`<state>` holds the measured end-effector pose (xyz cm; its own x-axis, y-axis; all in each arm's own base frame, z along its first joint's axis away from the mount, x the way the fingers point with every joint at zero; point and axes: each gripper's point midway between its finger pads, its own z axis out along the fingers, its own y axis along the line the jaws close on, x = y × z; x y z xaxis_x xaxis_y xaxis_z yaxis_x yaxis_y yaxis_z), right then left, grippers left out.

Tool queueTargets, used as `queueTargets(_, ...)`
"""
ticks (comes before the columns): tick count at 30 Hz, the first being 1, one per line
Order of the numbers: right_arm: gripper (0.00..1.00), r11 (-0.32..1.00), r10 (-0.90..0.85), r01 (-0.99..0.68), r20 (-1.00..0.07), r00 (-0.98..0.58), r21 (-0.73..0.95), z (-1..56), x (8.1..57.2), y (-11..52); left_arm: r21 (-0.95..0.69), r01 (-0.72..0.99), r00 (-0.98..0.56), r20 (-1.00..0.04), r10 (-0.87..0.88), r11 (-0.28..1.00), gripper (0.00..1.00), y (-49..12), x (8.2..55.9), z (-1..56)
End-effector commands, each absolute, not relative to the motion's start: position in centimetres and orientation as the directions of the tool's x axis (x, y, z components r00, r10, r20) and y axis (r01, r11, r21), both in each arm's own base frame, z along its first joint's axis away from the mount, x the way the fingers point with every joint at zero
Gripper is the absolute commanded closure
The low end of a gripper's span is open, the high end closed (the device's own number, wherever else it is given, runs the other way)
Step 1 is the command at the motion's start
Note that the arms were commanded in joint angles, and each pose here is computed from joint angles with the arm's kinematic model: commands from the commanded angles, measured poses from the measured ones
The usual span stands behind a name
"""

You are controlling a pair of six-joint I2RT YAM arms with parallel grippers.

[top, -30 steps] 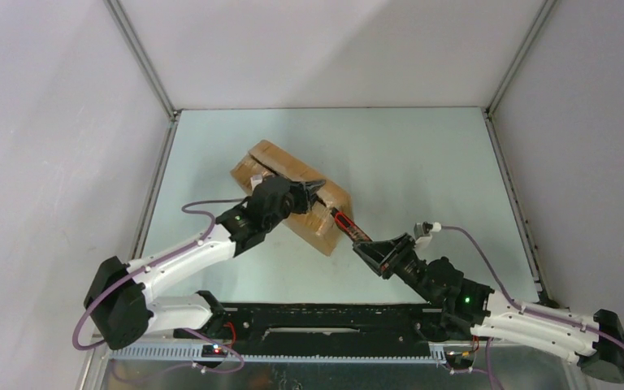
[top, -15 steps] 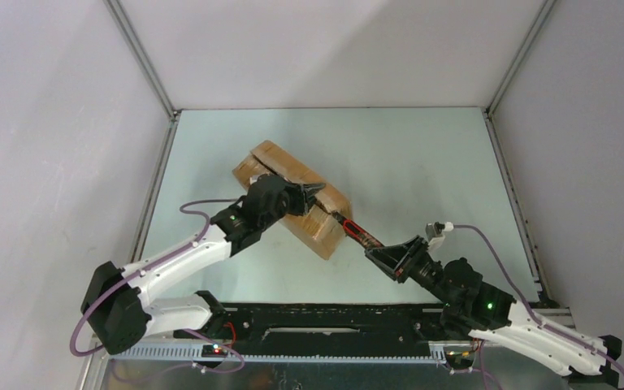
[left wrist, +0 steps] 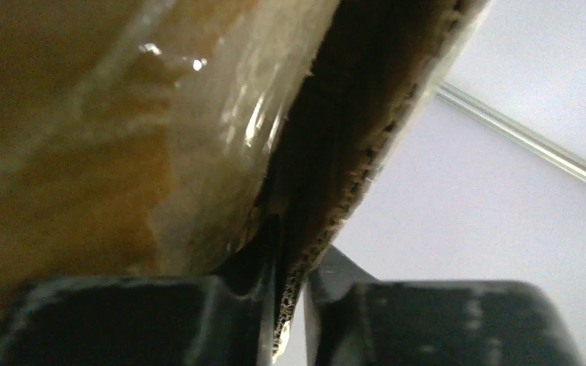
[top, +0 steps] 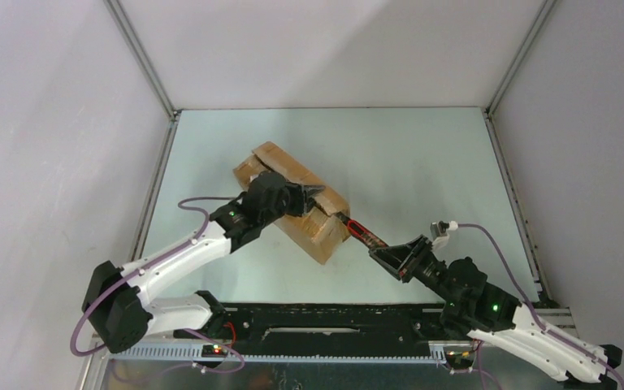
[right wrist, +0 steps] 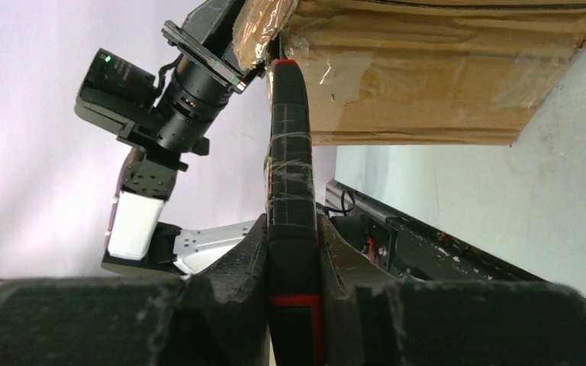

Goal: Unpack the express box
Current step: Cut the express box at the center of the board.

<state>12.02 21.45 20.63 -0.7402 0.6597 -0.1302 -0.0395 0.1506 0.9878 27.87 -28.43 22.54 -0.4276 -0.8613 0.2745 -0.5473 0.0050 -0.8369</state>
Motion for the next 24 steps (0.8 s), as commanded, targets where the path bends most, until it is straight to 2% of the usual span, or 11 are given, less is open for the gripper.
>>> queueTargets(1, 1.0, 0.178, 0.631, -0.082, -0.178, -0.755, 0.981, 21.7, 12.2, 22.3, -0.768, -0.615, -0.502, 0.207, -0.84, 0.179, 0.64, -28.8, 26.7, 20.2)
queueTargets(3, 1.0, 0.192, 0.615, -0.075, -0.18, -0.768, 0.979, 21.2, 12.2, 22.8, -0.762, -0.593, -0.553, 0.152, -0.819, 0.26, 0.44, -29.0, 26.6, 20.4)
queueTargets(5, 1.0, 0.198, 0.614, -0.07, -0.179, -0.769, 0.978, 20.8, 12.3, 22.9, -0.762, -0.565, -0.588, 0.104, -0.802, 0.316, 0.3, -29.0, 26.4, 20.8)
queueTargets(6, 1.0, 0.202, 0.616, -0.064, -0.178, -0.768, 0.977, 20.5, 12.4, 22.8, -0.759, -0.556, -0.6, 0.084, -0.796, 0.339, 0.27, -28.8, 26.2, 20.9)
queueTargets(10, 1.0, 0.202, 0.618, -0.051, -0.168, -0.768, 0.978, 20.1, 12.5, 22.7, -0.756, -0.517, -0.617, 0.005, -0.787, 0.401, 0.21, -27.5, 25.8, 21.8)
queueTargets(14, 1.0, 0.219, 0.6, -0.048, -0.174, -0.781, 0.974, 19.9, 12.3, 22.8, -0.714, -0.415, -0.698, -0.148, -0.7, 0.564, 0.18, -26.9, 25.8, 22.6)
queueTargets(17, 1.0, 0.239, 0.578, -0.046, -0.181, -0.796, 0.97, 19.5, 12.2, 23.1, -0.584, -0.251, -0.799, -0.324, -0.506, 0.772, 0.13, -25.8, 25.5, 22.4)
queueTargets(18, 1.0, 0.246, 0.572, -0.047, -0.184, -0.799, 0.968, 19.4, 12.2, 23.2, -0.551, -0.205, -0.827, -0.345, -0.444, 0.809, 0.12, -25.7, 25.2, 22.5)
queueTargets(21, 1.0, 0.262, 0.554, -0.044, -0.187, -0.811, 0.964, 18.9, 12.0, 23.5, -0.477, 0.018, -0.869, -0.443, -0.222, 0.879, 0.1, -26.1, 24.9, 23.4)
queueTargets(24, 1.0, 0.271, 0.554, -0.042, -0.191, -0.811, 0.962, 18.7, 12.2, 23.5, -0.337, 0.263, -0.817, -0.576, 0.023, 0.904, 0.09, -25.6, 24.8, 25.8)
